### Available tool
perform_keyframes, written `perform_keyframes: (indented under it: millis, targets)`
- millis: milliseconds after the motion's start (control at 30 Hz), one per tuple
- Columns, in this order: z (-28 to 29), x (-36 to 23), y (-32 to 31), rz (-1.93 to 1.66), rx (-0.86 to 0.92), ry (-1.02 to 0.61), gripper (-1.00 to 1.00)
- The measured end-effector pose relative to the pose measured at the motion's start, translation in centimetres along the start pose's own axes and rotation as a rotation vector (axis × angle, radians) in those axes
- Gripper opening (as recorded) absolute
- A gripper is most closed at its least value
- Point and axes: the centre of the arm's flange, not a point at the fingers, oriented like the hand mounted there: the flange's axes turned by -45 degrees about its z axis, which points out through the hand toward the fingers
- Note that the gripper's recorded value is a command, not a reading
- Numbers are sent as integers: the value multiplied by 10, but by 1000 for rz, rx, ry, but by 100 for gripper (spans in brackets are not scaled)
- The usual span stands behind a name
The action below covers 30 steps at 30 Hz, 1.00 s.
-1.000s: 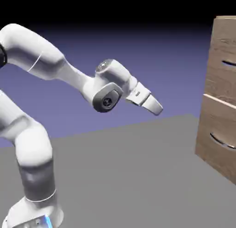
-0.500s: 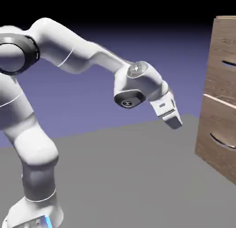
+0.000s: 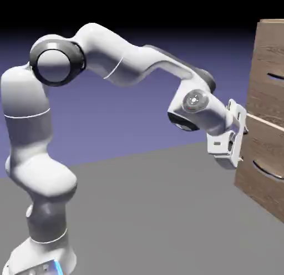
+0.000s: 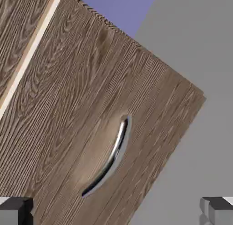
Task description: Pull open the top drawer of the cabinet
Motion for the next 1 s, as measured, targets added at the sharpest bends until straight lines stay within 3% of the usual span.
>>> perform_keyframes:
  millis: [433, 1000]
  targets:
    - [29, 24, -45, 264, 192, 153, 0]
    - [28, -14, -186, 376, 623, 252, 0]
